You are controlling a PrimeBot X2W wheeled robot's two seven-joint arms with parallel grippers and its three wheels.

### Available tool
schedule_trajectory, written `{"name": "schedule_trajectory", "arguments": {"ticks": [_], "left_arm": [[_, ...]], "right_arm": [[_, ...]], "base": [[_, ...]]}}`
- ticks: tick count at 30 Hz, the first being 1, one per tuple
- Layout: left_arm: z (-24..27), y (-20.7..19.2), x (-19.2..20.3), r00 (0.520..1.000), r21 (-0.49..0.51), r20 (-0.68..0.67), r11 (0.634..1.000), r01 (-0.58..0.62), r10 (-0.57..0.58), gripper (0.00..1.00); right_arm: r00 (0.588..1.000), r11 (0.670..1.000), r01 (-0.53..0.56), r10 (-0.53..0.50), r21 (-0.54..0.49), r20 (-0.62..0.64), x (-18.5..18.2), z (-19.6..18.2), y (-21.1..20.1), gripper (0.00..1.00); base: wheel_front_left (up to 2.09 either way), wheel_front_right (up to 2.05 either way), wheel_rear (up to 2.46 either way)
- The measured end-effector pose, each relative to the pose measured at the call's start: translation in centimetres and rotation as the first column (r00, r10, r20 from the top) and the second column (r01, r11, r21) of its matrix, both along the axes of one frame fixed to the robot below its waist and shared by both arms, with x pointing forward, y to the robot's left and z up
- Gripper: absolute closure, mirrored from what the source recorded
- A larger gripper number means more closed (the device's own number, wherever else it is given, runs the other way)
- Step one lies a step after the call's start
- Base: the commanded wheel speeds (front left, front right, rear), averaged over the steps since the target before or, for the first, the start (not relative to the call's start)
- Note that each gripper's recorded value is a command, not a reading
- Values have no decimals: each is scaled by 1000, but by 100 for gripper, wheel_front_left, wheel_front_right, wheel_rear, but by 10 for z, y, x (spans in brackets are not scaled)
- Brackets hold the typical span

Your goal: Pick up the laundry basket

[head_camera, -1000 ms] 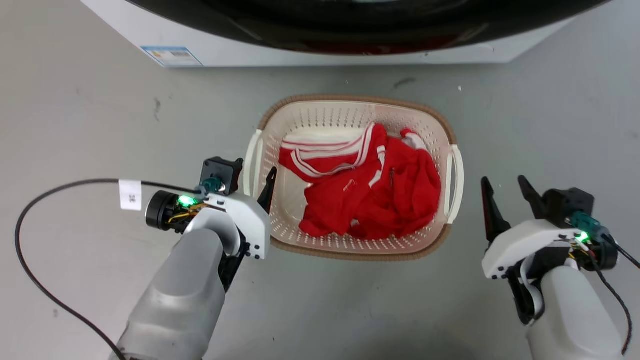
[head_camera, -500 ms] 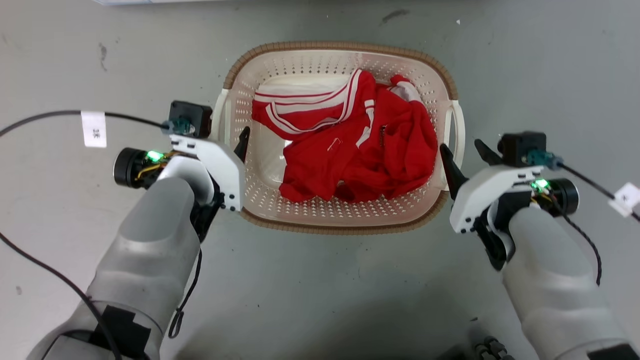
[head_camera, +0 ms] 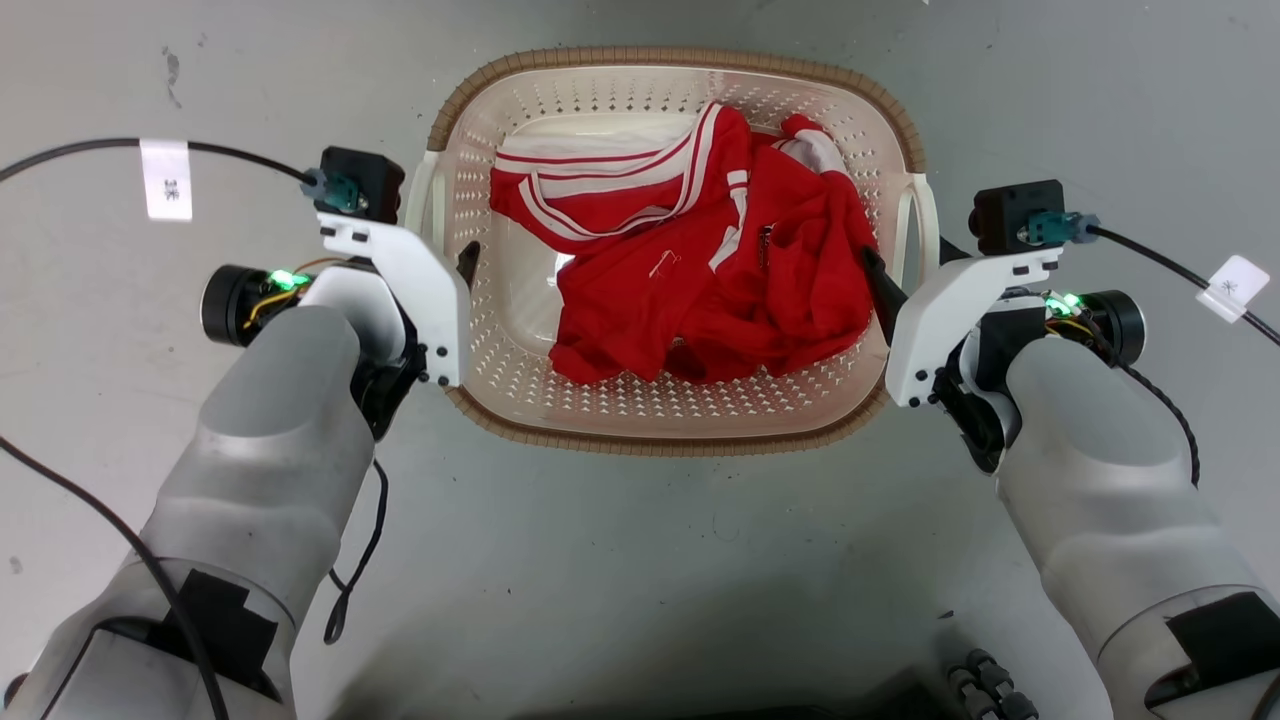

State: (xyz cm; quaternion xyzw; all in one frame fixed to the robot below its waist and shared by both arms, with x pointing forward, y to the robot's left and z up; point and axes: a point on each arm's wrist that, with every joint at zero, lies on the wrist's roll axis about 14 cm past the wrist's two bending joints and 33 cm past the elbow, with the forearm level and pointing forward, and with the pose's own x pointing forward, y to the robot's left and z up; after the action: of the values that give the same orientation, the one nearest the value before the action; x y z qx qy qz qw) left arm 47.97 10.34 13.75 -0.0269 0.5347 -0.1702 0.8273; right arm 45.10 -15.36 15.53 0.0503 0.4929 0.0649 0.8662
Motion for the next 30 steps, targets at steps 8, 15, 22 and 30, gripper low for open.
{"name": "schedule_trajectory", "arguments": {"ticks": [8, 15, 22, 30], "left_arm": [[-3, -3, -2, 999, -11, -54, 1000, -5, 4, 100], [6, -4, -12, 994, -16, -113, 1000, -16, 14, 100], [33, -3, -25, 988, -18, -152, 999, -35, 32, 100], [80, -2, -36, 985, -30, -160, 998, -62, 56, 100]], "right_arm": [[999, 1000, -6, 6, 10, -54, -5, -6, 3, 100], [998, 1000, -13, 14, 21, -61, -4, 4, 5, 100], [996, 999, -20, 23, 35, -87, -6, 29, 8, 100], [993, 998, -31, 36, 52, -108, -8, 71, 10, 100]], "base": [[0, 0, 0], [0, 0, 0], [0, 0, 0], [0, 0, 0]]}}
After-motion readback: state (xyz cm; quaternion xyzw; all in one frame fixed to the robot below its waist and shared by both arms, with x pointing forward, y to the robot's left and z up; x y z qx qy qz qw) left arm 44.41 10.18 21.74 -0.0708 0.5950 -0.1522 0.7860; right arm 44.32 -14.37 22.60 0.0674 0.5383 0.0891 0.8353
